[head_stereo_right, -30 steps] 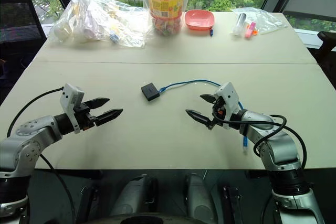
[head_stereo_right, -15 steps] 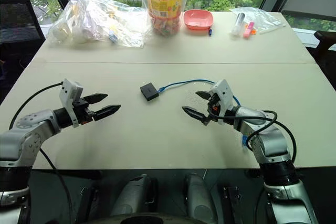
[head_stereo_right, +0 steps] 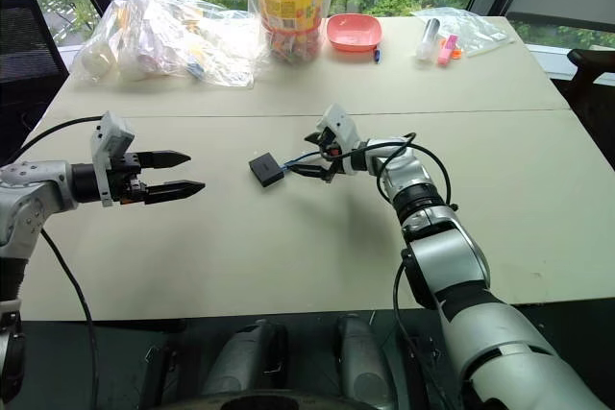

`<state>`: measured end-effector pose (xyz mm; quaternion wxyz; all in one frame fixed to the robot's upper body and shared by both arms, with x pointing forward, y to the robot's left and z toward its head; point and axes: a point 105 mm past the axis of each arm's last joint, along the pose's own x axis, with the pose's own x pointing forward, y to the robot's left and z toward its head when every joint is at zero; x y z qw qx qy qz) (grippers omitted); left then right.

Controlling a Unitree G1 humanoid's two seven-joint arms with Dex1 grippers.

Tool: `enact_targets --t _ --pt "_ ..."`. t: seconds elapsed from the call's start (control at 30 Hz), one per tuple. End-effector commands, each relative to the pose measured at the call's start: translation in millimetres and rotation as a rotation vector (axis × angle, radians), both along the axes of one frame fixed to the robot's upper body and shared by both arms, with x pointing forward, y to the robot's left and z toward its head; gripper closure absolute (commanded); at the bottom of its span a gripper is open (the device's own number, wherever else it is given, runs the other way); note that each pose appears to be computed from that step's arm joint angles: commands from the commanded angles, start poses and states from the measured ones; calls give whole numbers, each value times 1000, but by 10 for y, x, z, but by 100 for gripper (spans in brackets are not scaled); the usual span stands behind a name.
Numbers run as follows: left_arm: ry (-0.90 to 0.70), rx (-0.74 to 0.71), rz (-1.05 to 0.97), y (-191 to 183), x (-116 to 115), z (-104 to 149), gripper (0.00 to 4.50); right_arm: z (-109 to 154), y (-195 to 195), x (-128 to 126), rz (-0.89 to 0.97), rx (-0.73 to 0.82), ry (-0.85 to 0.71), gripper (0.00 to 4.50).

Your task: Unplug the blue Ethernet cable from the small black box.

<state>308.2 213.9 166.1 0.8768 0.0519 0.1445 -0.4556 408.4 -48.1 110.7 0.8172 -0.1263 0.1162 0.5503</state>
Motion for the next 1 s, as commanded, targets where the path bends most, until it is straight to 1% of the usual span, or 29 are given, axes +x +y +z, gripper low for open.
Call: enact_targets --t 0.03,0.07,0.1,0.17,0.2,0.23,0.27,0.3,0.33,0.4,0.43,0.47,0.5,0.53,0.57,0.6,0.63,0.67,0.73,0.8,0.9,1.0 --pt "-24 -23 48 -4 -93 -20 2 -184 52 -34 41 -143 -1 0" --pt "-19 -21 64 0 -118 -62 2 -277 55 -71 63 -194 8 0" --pt "-18 -19 77 4 -133 -82 0 -332 53 -90 75 -228 9 26" --pt "-21 -21 98 16 -145 -88 0 -358 64 -119 103 -246 9 84" --pt "-23 -21 107 24 -146 -84 0 -349 75 -128 119 -249 2 144" --pt "-24 -21 115 35 -143 -81 0 -328 90 -135 137 -251 -8 183" --pt "-25 -19 121 47 -138 -80 0 -304 104 -137 151 -252 -19 243" --pt "-27 -16 127 62 -126 -83 0 -273 118 -135 163 -251 -37 283" --pt "-28 -15 133 71 -111 -87 0 -247 126 -131 170 -249 -54 337" --pt "-34 -17 139 77 -53 -87 0 -189 116 -84 160 -269 -128 441" --pt "-39 -20 140 74 -20 -82 0 -160 101 -52 147 -282 -173 446" --pt "-47 -38 139 62 58 -58 0 -97 47 17 116 -320 -282 446" --pt "-53 -51 137 53 110 -40 0 -51 16 57 99 -343 -358 446" --pt "-52 -78 131 34 179 -13 0 84 -31 160 43 -411 -562 446" --pt "-50 -96 126 26 222 5 0 186 -39 203 16 -443 -706 446" --pt "-45 -115 118 18 262 23 0 276 -47 240 -15 -464 -810 446" --pt "-40 -157 101 -21 355 60 0 391 -66 224 -16 -450 -905 446" --pt "-36 -183 88 -46 417 85 0 451 -78 206 -14 -439 -951 446" --pt "7 -265 -17 -235 527 159 0 601 -106 121 -5 -400 -1079 446" --pt "47 -348 -109 -418 659 265 0 695 -145 48 -7 -378 -1163 446" --pt "67 -401 -158 -579 844 383 0 774 -160 -18 -5 -370 -1225 446" --pt "70 -416 -187 -758 978 470 0 865 -150 -74 -12 -348 -1266 446"
